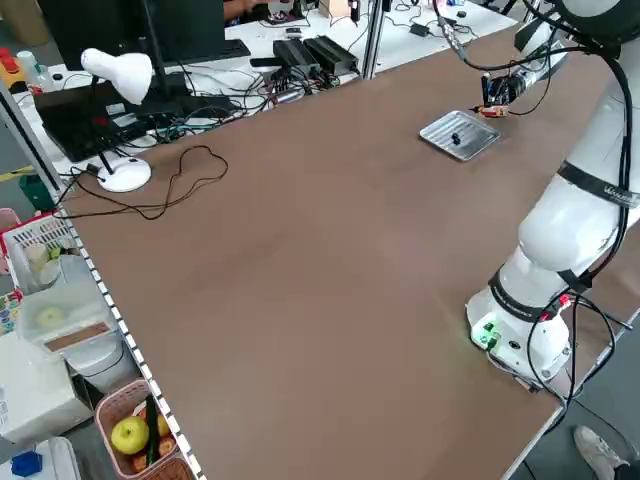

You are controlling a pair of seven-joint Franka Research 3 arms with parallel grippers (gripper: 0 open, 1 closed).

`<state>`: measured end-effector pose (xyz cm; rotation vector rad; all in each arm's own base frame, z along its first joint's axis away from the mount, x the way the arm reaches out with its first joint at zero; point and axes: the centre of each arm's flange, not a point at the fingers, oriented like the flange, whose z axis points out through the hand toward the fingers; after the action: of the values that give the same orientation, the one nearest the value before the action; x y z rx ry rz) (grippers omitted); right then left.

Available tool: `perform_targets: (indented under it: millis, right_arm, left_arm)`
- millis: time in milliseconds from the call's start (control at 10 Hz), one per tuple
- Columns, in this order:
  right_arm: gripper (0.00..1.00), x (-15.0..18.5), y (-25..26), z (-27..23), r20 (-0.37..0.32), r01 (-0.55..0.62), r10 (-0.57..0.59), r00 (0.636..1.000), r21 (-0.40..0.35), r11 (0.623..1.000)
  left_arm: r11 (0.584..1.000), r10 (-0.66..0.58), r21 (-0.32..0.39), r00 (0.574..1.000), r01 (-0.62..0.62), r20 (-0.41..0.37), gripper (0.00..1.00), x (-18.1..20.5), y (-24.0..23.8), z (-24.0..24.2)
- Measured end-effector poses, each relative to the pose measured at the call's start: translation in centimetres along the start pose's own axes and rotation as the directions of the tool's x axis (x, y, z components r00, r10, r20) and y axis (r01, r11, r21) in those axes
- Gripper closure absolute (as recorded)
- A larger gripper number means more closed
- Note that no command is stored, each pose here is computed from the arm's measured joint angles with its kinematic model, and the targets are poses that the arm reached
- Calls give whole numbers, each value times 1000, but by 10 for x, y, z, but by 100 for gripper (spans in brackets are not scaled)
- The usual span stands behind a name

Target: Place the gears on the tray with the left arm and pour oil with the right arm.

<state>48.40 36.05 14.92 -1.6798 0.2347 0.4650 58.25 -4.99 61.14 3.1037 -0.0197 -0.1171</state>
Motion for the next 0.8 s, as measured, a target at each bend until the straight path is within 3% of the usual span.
perform_targets:
  millis: [800]
  right_arm:
    - [70,-12,25,7,7,-68,69,998,-34,997]
  left_arm:
    - [1000,1,0,1000,-1,0,1,0,0,0]
